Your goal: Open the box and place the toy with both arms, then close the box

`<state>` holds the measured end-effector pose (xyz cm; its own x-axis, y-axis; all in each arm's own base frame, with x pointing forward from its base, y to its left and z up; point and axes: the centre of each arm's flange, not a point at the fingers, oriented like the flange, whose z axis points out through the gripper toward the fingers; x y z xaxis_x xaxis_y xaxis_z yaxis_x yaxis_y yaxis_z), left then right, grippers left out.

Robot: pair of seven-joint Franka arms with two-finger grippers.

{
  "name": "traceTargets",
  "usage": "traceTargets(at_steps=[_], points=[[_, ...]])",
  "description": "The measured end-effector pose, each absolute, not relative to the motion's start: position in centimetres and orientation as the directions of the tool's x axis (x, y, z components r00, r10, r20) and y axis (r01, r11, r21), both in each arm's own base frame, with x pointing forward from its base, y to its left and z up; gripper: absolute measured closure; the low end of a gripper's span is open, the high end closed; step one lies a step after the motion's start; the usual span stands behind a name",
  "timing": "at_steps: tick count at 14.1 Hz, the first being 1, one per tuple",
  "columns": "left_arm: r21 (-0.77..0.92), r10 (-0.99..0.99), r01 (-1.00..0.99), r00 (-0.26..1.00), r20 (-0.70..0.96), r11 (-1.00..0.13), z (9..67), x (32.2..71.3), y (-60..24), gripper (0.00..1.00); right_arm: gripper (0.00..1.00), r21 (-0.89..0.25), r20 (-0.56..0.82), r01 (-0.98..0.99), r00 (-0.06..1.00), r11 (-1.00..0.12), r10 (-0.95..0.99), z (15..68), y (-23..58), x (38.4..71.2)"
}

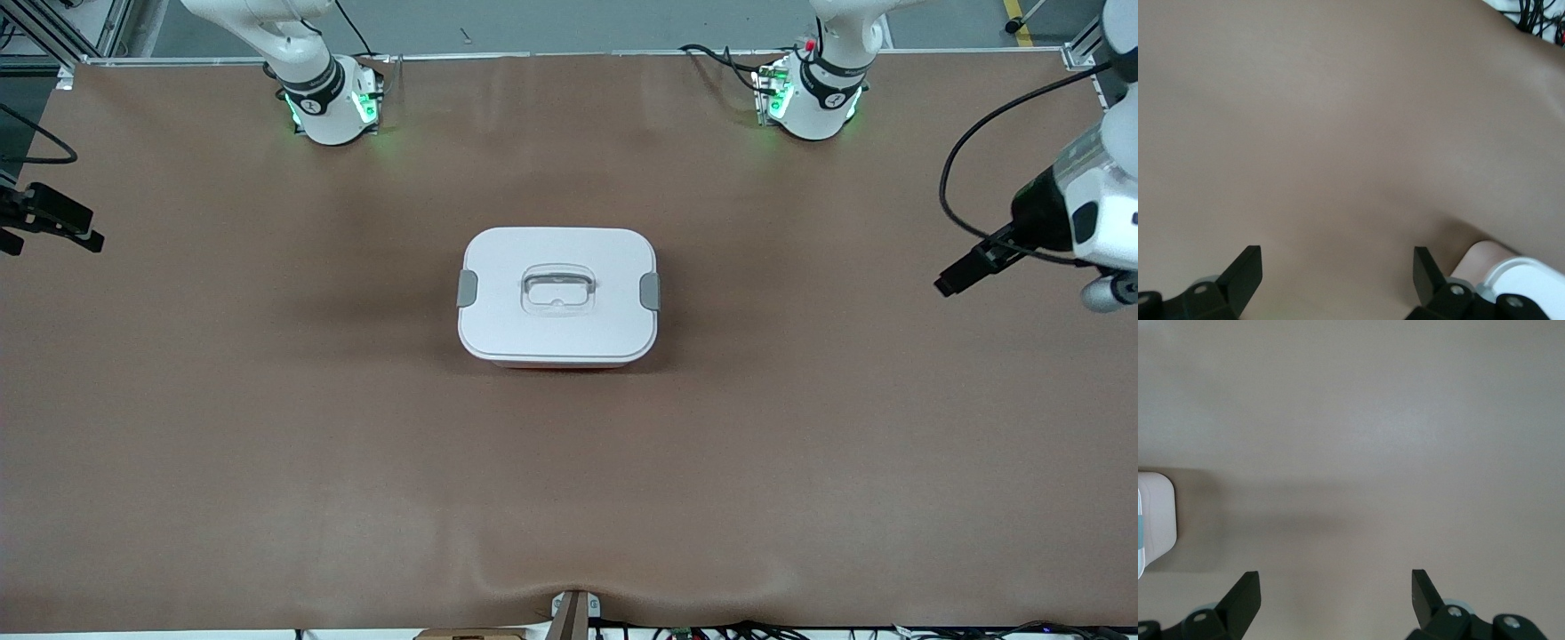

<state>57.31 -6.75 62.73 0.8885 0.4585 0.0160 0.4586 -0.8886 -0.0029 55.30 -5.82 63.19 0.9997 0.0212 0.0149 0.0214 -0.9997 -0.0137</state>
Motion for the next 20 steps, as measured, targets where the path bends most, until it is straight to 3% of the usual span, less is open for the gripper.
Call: traceTargets(at_steps=[15,20], points=[[-0.050,0.113,0.111,0.993,-0.036,-0.993,65.8,49.7,-2.9,0.00,0.00,-0.013,0.011,0.028,1.000,-1.000,0.028,63.0,-5.5,55.4],[-0.046,0.000,-0.001,0.999,-0.032,-0.999,64.8,49.1,-3.3,0.00,0.00,-0.012,0.005,0.029,1.000,-0.999,0.029,62.8,-5.6,55.5]])
